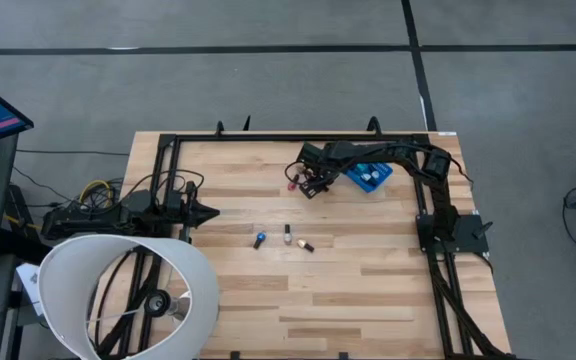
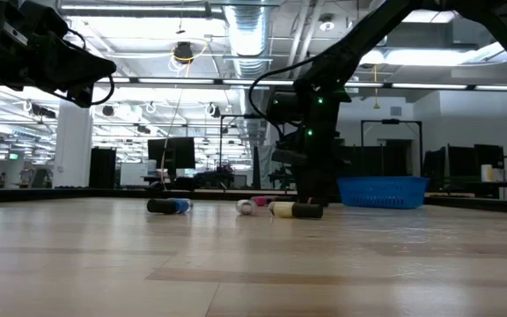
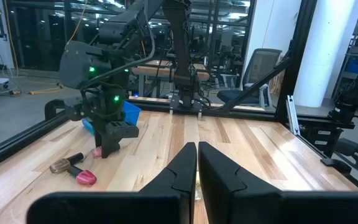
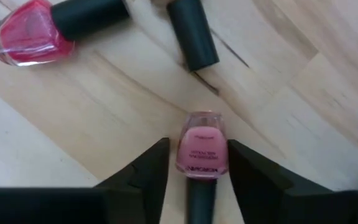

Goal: Pick & Place Nail Polish
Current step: Put the pink nail polish bottle into the blue bin

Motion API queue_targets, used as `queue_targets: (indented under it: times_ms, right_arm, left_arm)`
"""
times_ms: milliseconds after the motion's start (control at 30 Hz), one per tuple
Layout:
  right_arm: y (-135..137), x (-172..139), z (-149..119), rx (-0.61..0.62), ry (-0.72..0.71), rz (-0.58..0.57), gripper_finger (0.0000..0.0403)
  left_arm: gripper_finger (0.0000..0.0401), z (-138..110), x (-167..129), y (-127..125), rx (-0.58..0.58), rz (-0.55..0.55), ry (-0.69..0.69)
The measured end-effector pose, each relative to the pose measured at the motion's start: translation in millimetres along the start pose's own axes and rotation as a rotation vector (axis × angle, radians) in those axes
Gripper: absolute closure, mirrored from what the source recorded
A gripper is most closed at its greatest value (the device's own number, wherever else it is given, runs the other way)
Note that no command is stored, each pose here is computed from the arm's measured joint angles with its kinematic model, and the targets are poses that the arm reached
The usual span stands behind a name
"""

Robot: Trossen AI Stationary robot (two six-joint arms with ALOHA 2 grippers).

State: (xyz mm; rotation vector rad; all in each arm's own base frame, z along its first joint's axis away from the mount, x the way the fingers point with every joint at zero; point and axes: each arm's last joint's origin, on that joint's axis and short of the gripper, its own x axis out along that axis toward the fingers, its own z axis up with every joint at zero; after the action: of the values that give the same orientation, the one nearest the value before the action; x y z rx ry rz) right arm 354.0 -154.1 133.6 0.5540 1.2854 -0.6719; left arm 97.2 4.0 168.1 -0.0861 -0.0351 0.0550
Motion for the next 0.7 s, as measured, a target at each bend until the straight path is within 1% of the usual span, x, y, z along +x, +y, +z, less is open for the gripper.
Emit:
queue_targets:
  times_ms: [100, 200, 433, 533, 600, 700]
  right_arm:
    - [0.2, 0.1, -0.5, -0.003, 0.010, 0.014, 0.0283]
    - [0.1, 0.3, -1.0, -0.004, 0.015, 0.014, 0.0296]
    - [2.0, -4.4, 0.8, -0.050, 0.045, 0.053, 0.0284]
    - [2.6, -15.1, 0.4, -0.082, 0.062, 0.076, 0.0289]
    - [3.7, -30.4, 4.6, -0.089, 0.002, 0.103, 0.0295]
    - [-4.4, -57.9, 7.1, -0.090, -0.065, 0.116, 0.0296]
  left_arm:
    - [0.0390, 0.0, 0.0, 0.0, 0.000, 0.000, 0.000]
    - [0.0390, 0.1, 0.0, 0.0, 0.000, 0.000, 0.000]
    - [0.0390, 0.0, 0.0, 0.0, 0.000, -0.001, 0.000]
    - [0.0390, 0.0, 0.0, 0.0, 0.000, 0.000, 0.000]
    - [0.0390, 0.0, 0.0, 0.0, 0.000, -0.001, 0.000]
    - [0.0390, 0.0, 0.0, 0.0, 0.000, -0.001, 0.000]
